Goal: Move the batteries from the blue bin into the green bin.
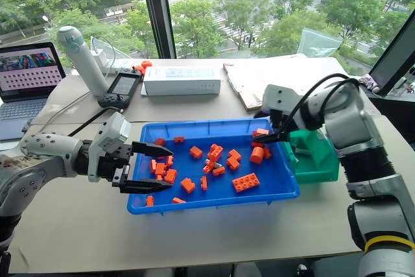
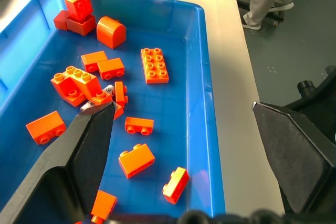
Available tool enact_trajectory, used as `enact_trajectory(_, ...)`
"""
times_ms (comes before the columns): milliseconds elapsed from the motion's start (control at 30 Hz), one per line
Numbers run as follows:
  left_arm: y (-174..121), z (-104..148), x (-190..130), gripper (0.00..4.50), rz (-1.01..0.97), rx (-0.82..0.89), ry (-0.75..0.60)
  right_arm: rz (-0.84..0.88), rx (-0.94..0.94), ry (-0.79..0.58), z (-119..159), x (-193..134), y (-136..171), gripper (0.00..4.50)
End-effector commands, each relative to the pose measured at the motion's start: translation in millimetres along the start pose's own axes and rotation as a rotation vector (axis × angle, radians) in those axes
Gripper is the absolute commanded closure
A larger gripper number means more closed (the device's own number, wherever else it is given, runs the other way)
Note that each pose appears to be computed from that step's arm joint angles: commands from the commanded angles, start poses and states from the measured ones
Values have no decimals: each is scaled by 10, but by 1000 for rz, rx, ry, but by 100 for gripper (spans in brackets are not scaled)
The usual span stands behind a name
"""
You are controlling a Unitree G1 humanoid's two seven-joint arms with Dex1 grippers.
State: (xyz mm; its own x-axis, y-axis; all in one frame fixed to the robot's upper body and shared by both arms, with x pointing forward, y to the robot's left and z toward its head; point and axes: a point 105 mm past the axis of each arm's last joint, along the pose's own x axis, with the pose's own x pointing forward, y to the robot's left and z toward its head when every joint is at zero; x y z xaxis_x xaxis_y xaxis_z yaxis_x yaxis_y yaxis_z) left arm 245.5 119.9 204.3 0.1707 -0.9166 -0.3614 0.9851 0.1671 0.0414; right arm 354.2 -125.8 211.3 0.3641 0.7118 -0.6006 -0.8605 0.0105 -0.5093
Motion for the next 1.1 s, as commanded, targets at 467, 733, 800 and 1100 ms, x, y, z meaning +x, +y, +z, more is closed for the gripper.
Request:
enact_trajectory(467,-63,12,-136,0,78,28,18,203,-261,-10,86,682,131,68)
enact_trajectory(733,-82,11,-139,0,88,27,18,258,-263,7,24,784,146,215)
enact_trajectory(800,-84,13,-138,0,89,26,17,265,-261,13,6,786,149,260)
enact_trajectory(1100,-65,17,-149,0,92,23,11,223,-252,-8,123,556,18,406)
